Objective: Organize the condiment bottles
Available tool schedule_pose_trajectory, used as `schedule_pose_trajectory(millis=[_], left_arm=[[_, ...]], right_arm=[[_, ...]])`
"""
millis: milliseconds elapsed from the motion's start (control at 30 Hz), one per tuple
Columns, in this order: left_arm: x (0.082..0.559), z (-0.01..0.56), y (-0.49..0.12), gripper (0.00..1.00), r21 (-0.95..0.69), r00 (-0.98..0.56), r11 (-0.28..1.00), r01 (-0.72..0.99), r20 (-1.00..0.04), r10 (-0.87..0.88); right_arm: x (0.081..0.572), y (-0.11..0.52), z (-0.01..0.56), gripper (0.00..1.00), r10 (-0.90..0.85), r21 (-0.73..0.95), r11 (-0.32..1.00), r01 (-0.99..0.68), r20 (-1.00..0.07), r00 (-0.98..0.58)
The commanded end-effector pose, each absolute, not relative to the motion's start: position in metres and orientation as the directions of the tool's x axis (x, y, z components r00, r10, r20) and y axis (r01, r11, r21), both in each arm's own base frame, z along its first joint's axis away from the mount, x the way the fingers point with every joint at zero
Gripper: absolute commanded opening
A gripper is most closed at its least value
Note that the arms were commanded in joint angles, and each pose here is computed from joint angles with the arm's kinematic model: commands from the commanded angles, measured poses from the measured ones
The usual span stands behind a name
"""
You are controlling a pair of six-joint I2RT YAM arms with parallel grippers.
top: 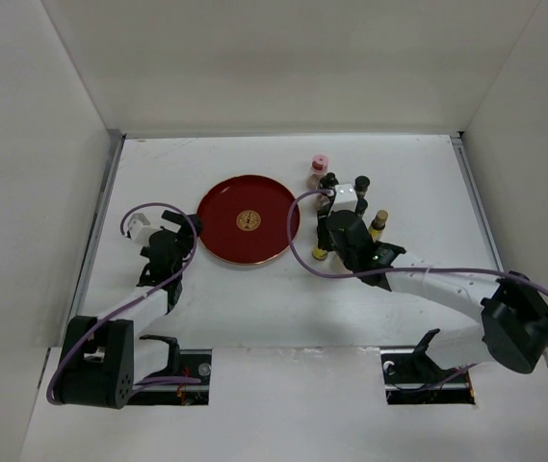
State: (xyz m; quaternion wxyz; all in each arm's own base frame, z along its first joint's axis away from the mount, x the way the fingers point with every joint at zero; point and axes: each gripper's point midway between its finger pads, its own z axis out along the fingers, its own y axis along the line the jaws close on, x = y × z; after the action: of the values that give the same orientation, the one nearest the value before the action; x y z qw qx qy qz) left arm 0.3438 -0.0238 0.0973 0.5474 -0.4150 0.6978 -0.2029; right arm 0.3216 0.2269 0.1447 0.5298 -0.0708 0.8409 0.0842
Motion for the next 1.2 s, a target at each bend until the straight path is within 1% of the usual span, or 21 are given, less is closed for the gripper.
schedule_pose_trajectory(millis=[0, 133, 300, 367, 467, 633, 800, 967, 1167], left_arm=[[0.349, 0.110, -0.025, 1.00, -0.768, -0.025, 0.558, -0.315, -0.581, -0.813], [0.348, 0.110, -0.024, 1.00, -0.770, -0.020, 0.556, -0.314, -0.580, -0.814], [0.350, 0.110, -0.026, 1.00, -0.773, -0.021, 0.553, -0.309, -0.576, -0.817], [0.349, 0.108, -0.024, 1.00, -0.772, -0.017, 0.552, -0.315, -0.576, -0.817], [0.345, 0.106, -0.016, 1.00, -0.778, 0.006, 0.534, -0.331, -0.568, -0.823], [0.338, 0.096, 0.003, 1.00, -0.798, 0.055, 0.472, -0.376, -0.528, -0.848], [0.331, 0.091, 0.018, 1.00, -0.817, 0.102, 0.418, -0.398, -0.492, -0.865], [0.332, 0.088, 0.015, 1.00, -0.815, 0.088, 0.414, -0.404, -0.485, -0.870], [0.333, 0.088, 0.015, 1.00, -0.819, 0.092, 0.414, -0.398, -0.484, -0.870]], right_arm=[[0.339, 0.234, 0.183, 0.34, 0.044, 0.113, 0.974, -0.198, -0.946, -0.322], [0.333, 0.233, 0.209, 0.27, 0.089, 0.146, 0.968, -0.204, -0.960, -0.264], [0.315, 0.241, 0.278, 0.27, 0.129, 0.167, 0.950, -0.265, -0.980, -0.152], [0.314, 0.253, 0.299, 0.27, 0.165, 0.198, 0.933, -0.302, -0.978, -0.130], [0.325, 0.291, 0.316, 0.26, 0.195, 0.232, 0.894, -0.383, -0.972, -0.134], [0.353, 0.368, 0.314, 0.24, 0.199, 0.246, 0.842, -0.479, -0.969, -0.148], [0.381, 0.440, 0.308, 0.24, 0.184, 0.225, 0.805, -0.549, -0.974, -0.129], [0.404, 0.489, 0.285, 0.25, 0.154, 0.209, 0.792, -0.574, -0.978, -0.143], [0.412, 0.531, 0.255, 0.26, 0.095, 0.169, 0.780, -0.603, -0.984, -0.154]])
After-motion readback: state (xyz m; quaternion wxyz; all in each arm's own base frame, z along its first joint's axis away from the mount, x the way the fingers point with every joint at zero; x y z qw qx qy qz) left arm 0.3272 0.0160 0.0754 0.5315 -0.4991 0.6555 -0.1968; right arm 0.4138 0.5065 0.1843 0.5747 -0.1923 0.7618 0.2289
